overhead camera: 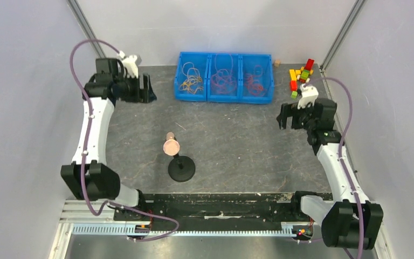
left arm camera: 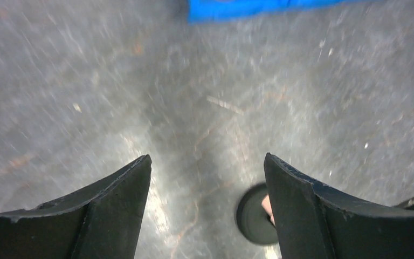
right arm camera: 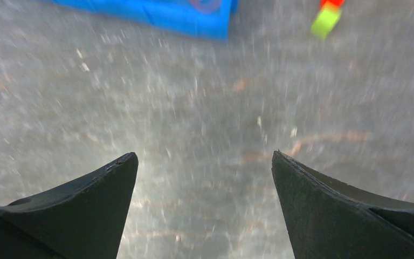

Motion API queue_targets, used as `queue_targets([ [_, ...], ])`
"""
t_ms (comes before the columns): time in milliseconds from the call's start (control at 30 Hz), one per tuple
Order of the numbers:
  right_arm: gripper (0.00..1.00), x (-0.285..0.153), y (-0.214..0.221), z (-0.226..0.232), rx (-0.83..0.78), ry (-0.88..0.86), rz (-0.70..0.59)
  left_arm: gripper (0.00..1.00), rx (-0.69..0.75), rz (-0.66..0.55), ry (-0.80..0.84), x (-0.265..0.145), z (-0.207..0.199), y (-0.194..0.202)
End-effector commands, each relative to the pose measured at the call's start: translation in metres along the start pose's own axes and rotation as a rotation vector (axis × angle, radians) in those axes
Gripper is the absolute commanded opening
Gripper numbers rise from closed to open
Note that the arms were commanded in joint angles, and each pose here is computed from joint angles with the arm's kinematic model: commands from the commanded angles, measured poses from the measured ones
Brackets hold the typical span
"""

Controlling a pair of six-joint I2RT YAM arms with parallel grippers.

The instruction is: Untangle the cables

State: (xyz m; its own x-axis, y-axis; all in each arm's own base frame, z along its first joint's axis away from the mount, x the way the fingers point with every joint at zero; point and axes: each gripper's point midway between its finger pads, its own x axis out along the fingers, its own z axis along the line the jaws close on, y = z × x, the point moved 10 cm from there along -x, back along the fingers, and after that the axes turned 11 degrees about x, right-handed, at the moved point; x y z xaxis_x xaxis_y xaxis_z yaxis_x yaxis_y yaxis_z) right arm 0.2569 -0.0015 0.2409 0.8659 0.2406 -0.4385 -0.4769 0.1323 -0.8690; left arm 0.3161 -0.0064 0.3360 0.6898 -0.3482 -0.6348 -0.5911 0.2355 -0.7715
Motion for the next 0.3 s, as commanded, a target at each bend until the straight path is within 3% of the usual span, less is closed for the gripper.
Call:
queue_targets([
  [0,0.98,-0.004,0.049,-0.014,0.045,0.152,0.101,0.84,0.021,0.142,-0.021,0.001,-0.011,0.055],
  [267,0.98,-0.001,0.059,-0.021,0.037,0.206,0.158,0.85,-0.038,0.18,-0.05,0.006,-0.013,0.071],
])
